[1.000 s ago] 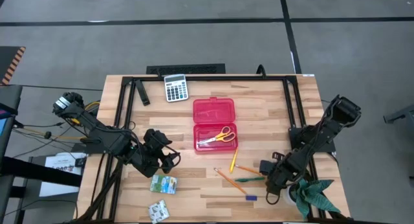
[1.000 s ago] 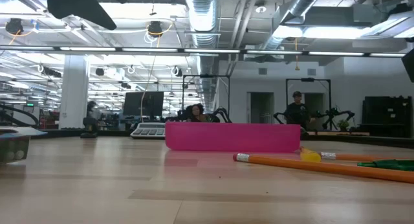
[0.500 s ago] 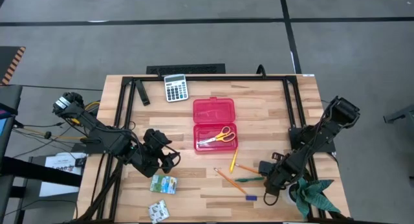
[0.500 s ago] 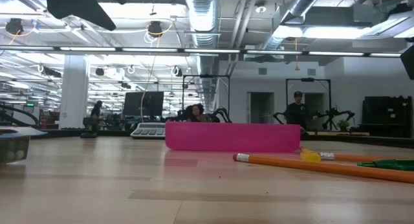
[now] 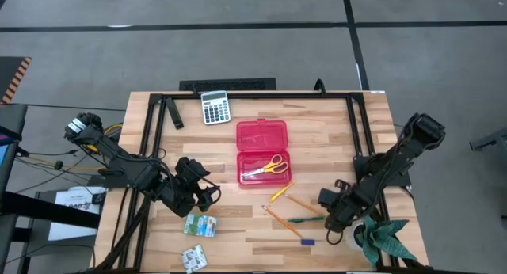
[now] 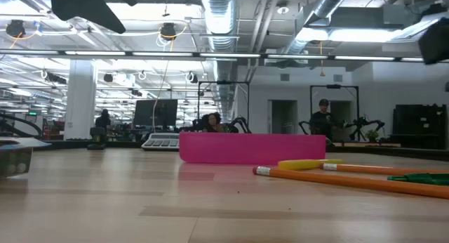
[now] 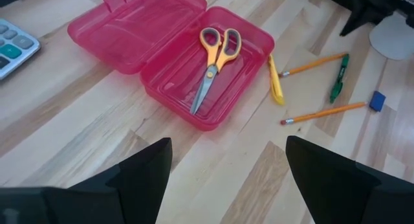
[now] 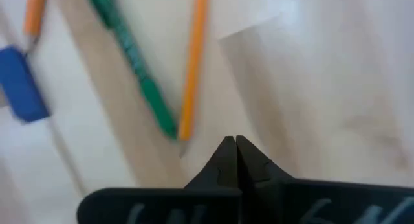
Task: Pack school essentials
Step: Put the right orange pencil into the red supply box
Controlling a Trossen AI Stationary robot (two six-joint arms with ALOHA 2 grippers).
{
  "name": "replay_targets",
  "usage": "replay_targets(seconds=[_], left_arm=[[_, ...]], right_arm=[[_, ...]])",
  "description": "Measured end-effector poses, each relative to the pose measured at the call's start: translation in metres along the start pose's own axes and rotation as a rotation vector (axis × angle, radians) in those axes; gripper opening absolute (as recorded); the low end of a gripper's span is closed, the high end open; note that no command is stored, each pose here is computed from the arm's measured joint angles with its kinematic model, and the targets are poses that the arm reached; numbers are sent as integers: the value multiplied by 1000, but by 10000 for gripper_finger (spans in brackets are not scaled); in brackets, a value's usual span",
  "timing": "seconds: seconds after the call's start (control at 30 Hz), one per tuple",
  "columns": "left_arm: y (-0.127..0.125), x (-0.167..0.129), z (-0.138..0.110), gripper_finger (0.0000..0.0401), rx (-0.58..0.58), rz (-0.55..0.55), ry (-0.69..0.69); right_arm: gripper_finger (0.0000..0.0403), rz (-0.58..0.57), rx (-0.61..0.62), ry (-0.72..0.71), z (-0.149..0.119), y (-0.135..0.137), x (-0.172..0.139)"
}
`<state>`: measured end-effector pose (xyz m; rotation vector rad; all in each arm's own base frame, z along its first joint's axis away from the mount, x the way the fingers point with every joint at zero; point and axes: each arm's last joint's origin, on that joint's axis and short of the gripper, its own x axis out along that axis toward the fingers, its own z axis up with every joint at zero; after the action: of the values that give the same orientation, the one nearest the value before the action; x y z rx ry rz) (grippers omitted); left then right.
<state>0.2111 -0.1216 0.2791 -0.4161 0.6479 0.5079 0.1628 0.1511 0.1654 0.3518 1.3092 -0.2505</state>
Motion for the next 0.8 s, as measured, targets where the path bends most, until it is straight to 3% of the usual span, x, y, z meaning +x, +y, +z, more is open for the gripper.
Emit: replay_targets(seconds=[0.2, 0.43, 0.57, 0.8], left_arm=[[0, 0, 0, 297, 1, 7, -12], [0, 0, 0, 297, -2, 10, -16], [0, 0, 0, 297, -3, 10, -16], [0, 0, 0, 297, -13, 9, -16]], right_arm=[[9, 65, -40, -19, 6, 2, -4], [95, 90, -88, 31, -2, 19, 18], [132, 57, -56, 50, -6, 23, 31], [138, -4, -60, 55, -6, 22, 40]])
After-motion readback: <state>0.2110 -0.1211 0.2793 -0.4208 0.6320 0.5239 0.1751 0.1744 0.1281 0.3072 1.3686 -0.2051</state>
